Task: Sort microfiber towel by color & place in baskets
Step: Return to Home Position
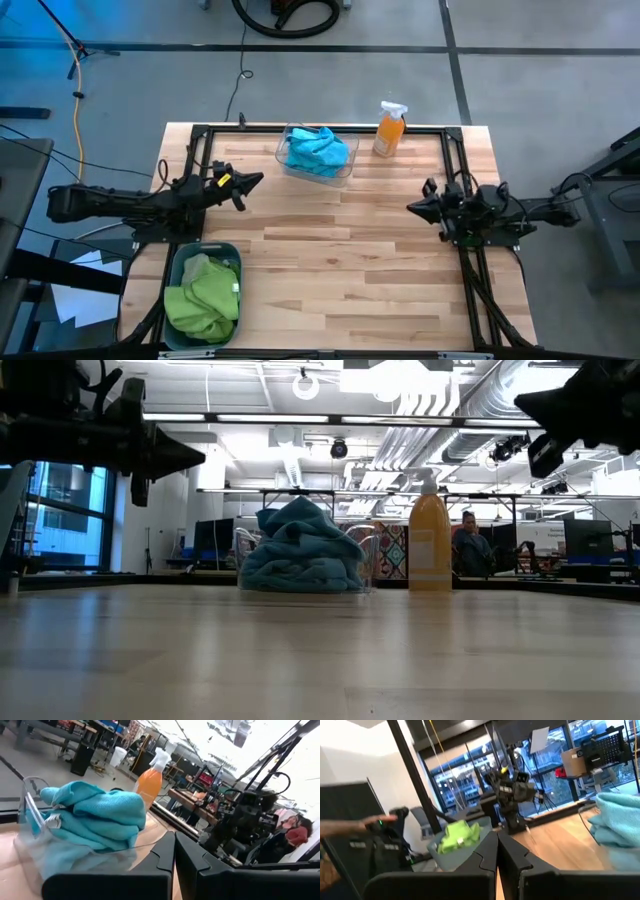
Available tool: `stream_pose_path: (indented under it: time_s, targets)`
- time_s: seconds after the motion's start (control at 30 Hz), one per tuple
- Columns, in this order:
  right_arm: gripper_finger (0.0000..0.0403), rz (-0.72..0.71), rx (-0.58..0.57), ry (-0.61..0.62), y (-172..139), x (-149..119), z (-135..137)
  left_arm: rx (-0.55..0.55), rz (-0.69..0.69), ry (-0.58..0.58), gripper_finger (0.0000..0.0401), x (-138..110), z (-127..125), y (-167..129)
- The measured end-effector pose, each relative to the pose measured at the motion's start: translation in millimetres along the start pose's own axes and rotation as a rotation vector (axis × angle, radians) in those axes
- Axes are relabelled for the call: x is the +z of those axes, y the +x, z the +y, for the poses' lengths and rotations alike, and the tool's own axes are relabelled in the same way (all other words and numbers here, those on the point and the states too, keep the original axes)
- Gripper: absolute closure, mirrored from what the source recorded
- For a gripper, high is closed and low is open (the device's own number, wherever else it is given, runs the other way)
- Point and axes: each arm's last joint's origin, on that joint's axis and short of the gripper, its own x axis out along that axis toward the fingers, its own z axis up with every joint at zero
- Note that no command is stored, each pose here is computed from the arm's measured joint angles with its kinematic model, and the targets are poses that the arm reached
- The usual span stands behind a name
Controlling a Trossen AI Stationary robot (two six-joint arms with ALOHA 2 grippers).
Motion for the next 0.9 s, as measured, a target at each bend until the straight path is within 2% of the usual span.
stream_pose_path:
  time_s: [0.37,0.53,0.7,0.9]
  targets:
    - [0.0403,0.134,-0.054,-0.166,-1,-15,-6,-0.007,-0.012,-0.004,0.0401,7,1,-14]
    - [0.0403,0.187,-0.088,-0.171,-1,-19,-8,0.015,0.026,0.009,0.0401,5,4,-22]
    - [0.0403,0.191,-0.089,-0.170,0,-20,-8,0.085,0.155,0.050,0.0401,-7,14,-31]
    - [0.0403,0.192,-0.090,-0.167,0,-20,-8,0.023,0.102,0.019,0.0401,0,10,-35]
